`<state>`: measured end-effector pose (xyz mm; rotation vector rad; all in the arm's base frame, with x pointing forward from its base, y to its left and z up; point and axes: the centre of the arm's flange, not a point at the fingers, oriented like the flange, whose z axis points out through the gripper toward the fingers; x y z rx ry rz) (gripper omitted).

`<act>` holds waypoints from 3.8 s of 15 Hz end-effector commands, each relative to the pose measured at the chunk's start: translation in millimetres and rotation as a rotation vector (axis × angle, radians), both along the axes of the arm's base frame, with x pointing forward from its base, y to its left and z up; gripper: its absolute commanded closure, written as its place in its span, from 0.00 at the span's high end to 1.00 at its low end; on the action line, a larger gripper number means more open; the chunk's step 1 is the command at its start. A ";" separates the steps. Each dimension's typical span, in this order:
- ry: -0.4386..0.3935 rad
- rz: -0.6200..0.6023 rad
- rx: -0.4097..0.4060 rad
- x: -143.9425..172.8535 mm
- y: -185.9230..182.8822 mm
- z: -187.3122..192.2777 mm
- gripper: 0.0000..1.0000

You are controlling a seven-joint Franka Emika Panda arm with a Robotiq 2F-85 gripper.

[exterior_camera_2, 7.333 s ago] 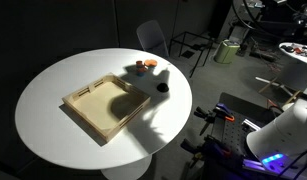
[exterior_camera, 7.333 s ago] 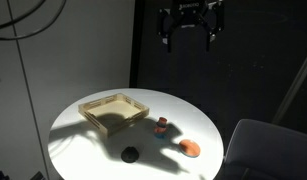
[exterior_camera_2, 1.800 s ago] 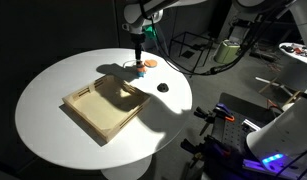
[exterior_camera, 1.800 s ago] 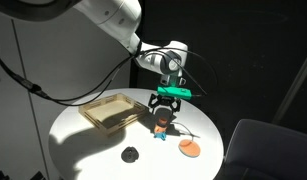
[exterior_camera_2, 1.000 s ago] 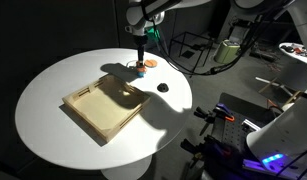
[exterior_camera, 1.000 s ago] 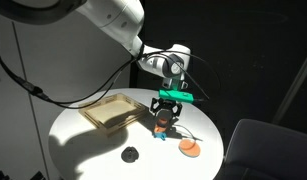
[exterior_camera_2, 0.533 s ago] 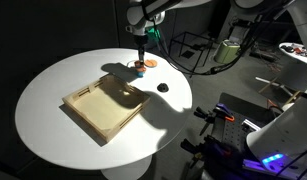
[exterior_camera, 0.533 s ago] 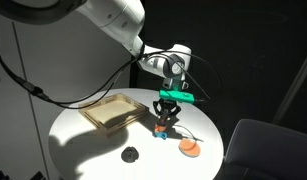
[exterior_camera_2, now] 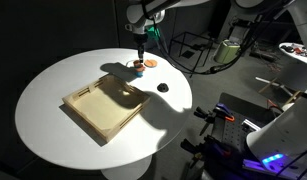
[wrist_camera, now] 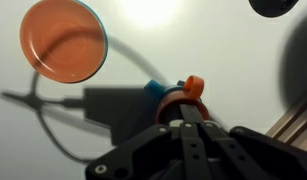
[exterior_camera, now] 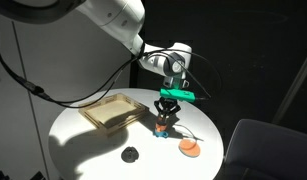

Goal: Put the small blue cup and small orange cup in the box

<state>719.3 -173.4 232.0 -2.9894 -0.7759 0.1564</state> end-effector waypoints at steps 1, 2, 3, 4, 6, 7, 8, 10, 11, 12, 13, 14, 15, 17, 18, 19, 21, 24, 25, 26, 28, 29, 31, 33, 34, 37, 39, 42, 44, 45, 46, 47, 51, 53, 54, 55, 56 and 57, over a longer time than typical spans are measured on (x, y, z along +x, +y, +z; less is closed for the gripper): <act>-0.017 0.024 0.010 3.4 -1.8 16.7 0.00; -0.019 0.025 0.010 3.7 -1.2 18.7 0.00; -0.022 0.024 0.008 4.2 -0.9 20.1 0.13; -0.023 0.023 0.005 4.8 -1.0 21.1 0.28; -0.025 0.021 0.004 5.3 -1.7 21.8 0.42; -0.025 0.021 0.003 5.5 -2.0 21.8 0.48; -0.025 0.020 0.003 5.6 -2.3 21.6 0.57; -0.024 0.020 0.002 6.5 -2.9 20.5 0.73; -0.023 0.021 0.001 7.4 -3.4 19.3 0.81; -0.023 0.023 0.002 8.1 -3.6 18.6 0.88; -0.025 0.026 0.003 8.9 -3.5 18.5 0.96; -0.028 0.028 0.005 10.1 -3.2 19.0 1.00; -0.032 0.030 0.006 11.3 -3.0 19.7 1.00; -0.037 0.036 0.007 14.5 -2.5 21.4 1.00; -0.040 0.040 0.007 16.7 -2.1 22.1 1.00; -0.043 0.044 0.006 18.9 -1.5 22.7 1.00; -0.046 0.047 0.005 22.0 -0.3 23.5 1.00; -0.050 0.052 0.002 26.5 2.5 23.4 1.00; -0.051 0.053 0.001 27.5 3.4 23.1 1.00; -0.049 0.054 0.001 28.1 4.2 21.6 1.00; -0.044 0.056 -0.001 28.2 4.9 17.6 1.00; -0.040 0.055 -0.001 27.7 4.8 14.5 1.00; -0.032 0.053 -0.001 26.8 4.2 8.9 1.00; -0.022 0.051 -0.001 25.1 2.9 2.6 1.00; -0.018 0.049 -0.002 24.2 2.1 0.0 1.00; -0.010 0.046 -0.002 22.0 -0.7 -5.3 0.75; -0.007 0.044 -0.002 21.0 -2.4 -7.0 0.68; -0.008 0.044 -0.003 20.3 -3.6 -6.1 0.44; -0.009 0.045 -0.003 20.1 -3.7 -5.1 0.27; -0.010 0.045 -0.003 20.1 -3.9 -4.5 0.20; -0.013 0.045 -0.003 20.6 -4.5 -2.9 0.12; -0.015 0.044 -0.004 21.0 -5.0 -1.4 0.09; -0.024 0.042 -0.005 20.6 -6.4 3.4 0.00; -0.029 0.042 -0.006 20.3 -6.4 5.9 0.01; -0.030 0.042 -0.005 20.3 -6.1 7.2 0.01; -0.032 0.042 -0.006 20.3 -5.3 9.1 0.04; -0.035 0.043 -0.007 20.3 -4.8 10.5 0.27; -0.038 0.044 -0.009 20.3 -3.9 12.3 0.29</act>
